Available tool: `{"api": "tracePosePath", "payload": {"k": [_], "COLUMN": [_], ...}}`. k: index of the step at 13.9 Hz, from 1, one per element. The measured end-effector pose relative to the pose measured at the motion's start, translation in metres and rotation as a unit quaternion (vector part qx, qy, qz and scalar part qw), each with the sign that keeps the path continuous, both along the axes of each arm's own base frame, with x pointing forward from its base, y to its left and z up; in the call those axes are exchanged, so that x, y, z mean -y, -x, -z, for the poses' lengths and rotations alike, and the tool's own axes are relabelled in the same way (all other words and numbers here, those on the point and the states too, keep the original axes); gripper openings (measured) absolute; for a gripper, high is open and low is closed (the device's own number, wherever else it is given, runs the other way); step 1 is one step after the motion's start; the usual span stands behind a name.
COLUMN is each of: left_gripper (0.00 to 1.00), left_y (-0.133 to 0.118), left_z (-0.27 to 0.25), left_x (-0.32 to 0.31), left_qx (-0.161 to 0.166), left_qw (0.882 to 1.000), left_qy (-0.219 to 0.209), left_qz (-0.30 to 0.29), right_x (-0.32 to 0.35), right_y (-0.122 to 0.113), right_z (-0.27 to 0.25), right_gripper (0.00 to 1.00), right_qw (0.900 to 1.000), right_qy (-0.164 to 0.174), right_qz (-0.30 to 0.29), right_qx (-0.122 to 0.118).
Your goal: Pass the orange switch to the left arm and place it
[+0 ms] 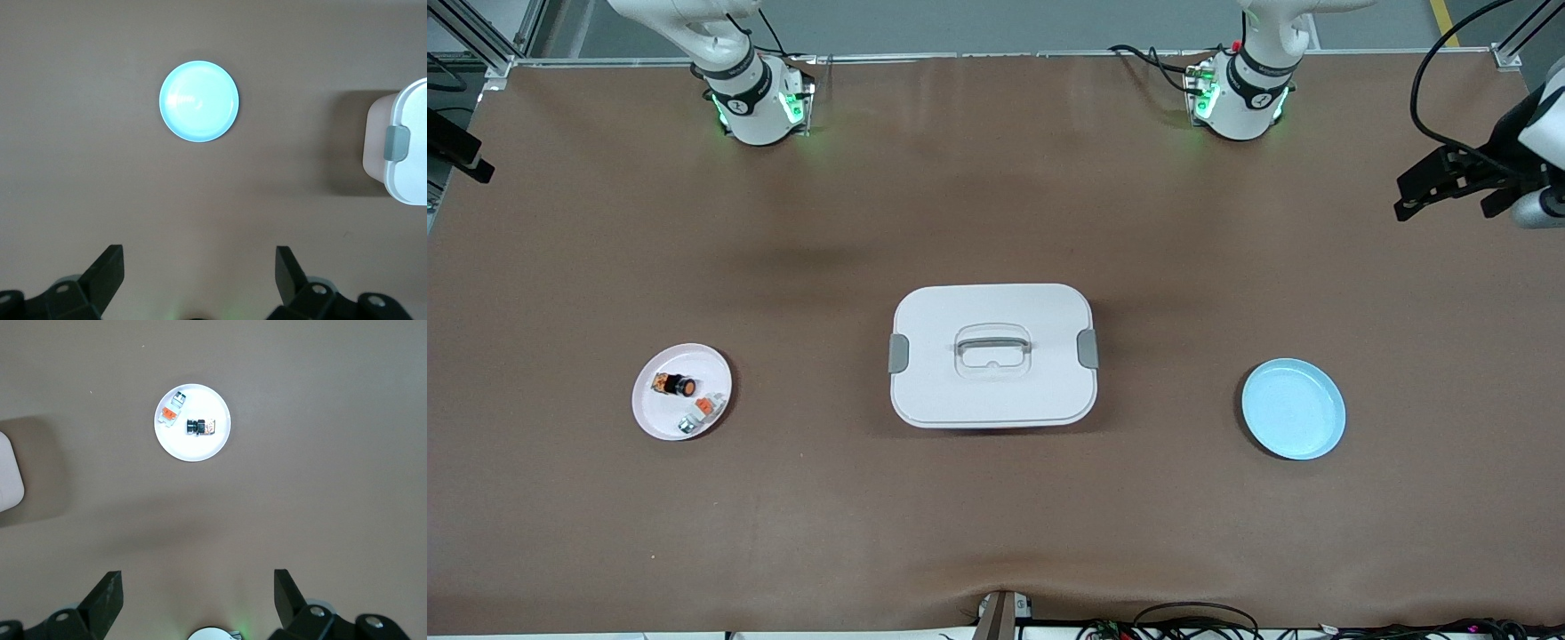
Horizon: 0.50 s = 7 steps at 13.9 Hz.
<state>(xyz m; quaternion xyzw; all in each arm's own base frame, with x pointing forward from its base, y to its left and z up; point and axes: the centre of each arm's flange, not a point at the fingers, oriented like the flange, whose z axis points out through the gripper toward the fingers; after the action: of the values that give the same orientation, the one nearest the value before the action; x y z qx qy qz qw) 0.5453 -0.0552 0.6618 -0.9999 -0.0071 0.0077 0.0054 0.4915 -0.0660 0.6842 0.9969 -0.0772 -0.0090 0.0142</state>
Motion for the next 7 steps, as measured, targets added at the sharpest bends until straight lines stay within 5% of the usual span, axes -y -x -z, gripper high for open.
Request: {"api": "tracePosePath", "payload": {"k": [7], "left_gripper": [1.0], "left_y": [-0.009], "left_z": [0.0096], "left_x": [0.0011], "left_qx": [-0.004], "left_qw": [1.0], "left_qy": [0.001], "left_qz": [0.001], "right_x": [-0.0006], "right_y": [-0.0001], "right_z": [-0.001], "right_gripper": [1.0], "right_qw": [1.0], "right_qy": [0.0], "right_qz": [-0.001], "right_qx": [0.001]}}
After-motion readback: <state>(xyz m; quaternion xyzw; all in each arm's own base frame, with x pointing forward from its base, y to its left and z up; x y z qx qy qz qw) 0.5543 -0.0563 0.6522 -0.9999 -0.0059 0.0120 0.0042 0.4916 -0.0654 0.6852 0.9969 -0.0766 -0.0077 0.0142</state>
